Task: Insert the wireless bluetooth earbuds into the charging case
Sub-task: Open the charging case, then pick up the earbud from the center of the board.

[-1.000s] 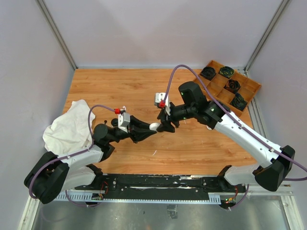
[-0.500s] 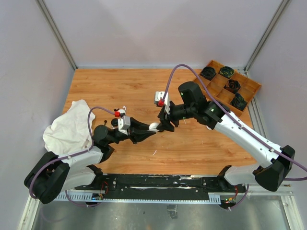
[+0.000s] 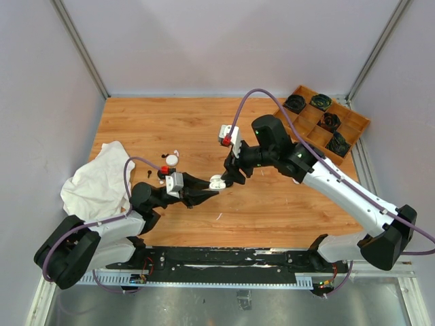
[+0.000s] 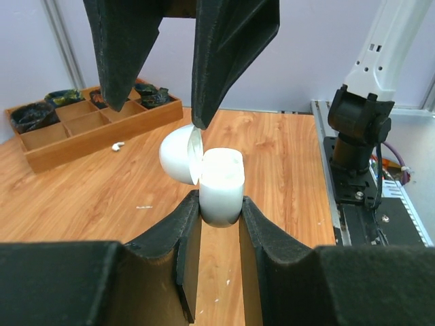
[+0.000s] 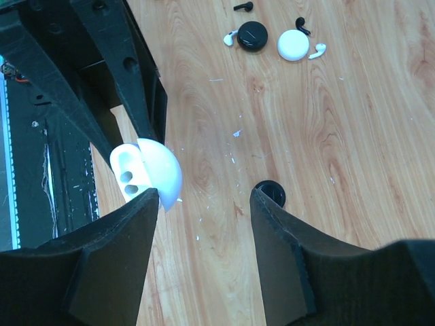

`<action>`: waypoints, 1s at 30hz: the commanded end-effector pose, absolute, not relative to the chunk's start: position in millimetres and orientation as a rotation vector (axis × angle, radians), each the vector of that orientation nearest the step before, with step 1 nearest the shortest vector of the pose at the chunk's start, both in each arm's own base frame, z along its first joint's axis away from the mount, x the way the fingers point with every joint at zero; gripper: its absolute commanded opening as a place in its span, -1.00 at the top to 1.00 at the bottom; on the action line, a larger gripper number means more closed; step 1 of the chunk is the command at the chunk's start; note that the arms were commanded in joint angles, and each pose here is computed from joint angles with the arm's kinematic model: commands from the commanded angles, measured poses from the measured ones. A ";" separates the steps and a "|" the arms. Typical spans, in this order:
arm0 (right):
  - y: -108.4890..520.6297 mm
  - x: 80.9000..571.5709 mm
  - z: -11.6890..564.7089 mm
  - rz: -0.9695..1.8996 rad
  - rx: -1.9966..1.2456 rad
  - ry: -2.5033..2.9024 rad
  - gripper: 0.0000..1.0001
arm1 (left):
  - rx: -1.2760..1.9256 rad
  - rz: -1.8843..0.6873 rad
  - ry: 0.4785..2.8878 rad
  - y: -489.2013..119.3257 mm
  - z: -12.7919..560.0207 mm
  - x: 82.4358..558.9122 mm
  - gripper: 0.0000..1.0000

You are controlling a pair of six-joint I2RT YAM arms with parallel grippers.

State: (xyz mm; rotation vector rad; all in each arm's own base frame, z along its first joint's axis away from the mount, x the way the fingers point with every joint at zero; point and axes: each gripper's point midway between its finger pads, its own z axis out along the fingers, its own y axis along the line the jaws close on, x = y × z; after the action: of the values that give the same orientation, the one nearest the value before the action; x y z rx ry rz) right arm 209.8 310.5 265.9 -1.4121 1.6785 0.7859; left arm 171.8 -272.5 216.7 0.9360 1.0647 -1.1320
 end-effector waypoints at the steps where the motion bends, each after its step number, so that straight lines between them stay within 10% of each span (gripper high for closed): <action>1: 314.0 217.5 287.3 0.768 -1.323 1.690 -0.18 | 0.963 -1.089 0.984 -268.7 223.2 166.7 1.00; 30: 98.2 304.9 104.2 0.274 -0.078 2.565 -0.33 | 0.952 -0.927 1.026 -254.7 194.9 177.4 1.00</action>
State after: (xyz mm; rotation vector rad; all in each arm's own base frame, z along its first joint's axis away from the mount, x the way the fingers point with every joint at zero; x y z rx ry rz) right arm 284.1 114.9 119.3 -0.2846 2.5691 0.2999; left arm 173.4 -258.4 192.8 0.9685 1.0425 -0.9706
